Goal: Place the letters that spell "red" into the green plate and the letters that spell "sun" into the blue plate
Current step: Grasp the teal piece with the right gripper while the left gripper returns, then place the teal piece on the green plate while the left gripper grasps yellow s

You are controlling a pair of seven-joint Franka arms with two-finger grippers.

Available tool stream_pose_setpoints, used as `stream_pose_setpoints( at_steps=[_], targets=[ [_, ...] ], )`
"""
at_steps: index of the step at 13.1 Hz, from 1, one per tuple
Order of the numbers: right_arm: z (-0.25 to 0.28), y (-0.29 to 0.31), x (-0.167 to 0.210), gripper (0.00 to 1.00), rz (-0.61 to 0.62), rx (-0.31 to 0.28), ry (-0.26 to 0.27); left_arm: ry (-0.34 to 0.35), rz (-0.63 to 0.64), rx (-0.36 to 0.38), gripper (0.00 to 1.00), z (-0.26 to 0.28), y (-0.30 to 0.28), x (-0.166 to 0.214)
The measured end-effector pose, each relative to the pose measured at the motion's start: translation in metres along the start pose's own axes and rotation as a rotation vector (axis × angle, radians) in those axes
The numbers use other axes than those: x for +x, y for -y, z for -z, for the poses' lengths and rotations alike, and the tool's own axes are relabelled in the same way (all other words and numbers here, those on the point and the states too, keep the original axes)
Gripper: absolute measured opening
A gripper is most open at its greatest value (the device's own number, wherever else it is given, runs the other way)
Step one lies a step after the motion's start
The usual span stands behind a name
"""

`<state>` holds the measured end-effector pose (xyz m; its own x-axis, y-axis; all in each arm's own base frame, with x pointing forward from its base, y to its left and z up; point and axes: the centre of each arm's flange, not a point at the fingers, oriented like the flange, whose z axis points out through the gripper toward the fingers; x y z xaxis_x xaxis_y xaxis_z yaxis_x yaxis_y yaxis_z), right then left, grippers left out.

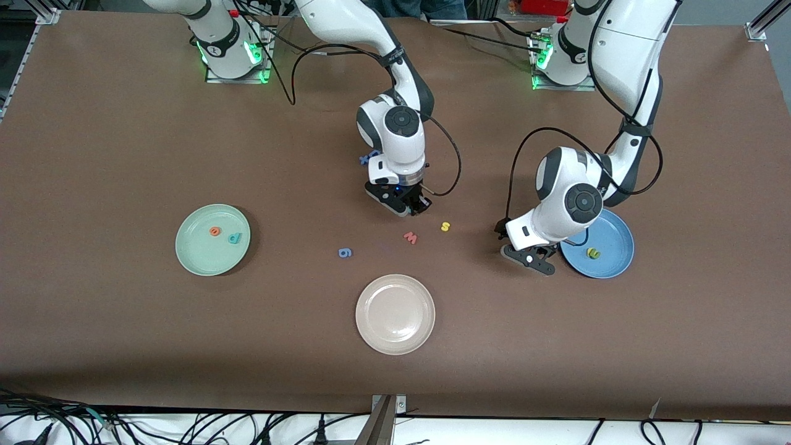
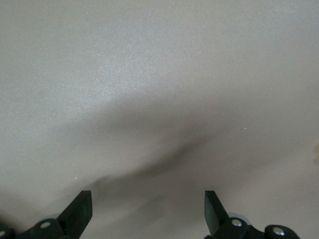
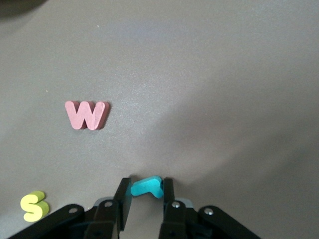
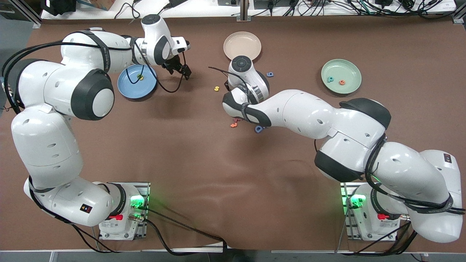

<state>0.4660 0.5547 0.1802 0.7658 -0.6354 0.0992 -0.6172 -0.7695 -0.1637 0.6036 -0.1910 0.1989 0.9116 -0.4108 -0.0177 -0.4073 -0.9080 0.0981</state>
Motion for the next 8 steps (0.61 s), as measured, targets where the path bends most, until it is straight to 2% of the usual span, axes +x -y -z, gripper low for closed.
stream_pose_setpoints(
  at_steps=[5, 8],
  targets=[
    [0.006, 0.002, 0.015, 0.3, 0.019, -0.007, -0.024, 0.0, 0.0, 0.0, 1.0, 0.0, 0.0, 0.0],
    [0.019, 0.001, 0.041, 0.3, 0.088, -0.081, -0.03, 0.0, 0.001, 0.0, 1.0, 0.0, 0.0, 0.0]
  ],
)
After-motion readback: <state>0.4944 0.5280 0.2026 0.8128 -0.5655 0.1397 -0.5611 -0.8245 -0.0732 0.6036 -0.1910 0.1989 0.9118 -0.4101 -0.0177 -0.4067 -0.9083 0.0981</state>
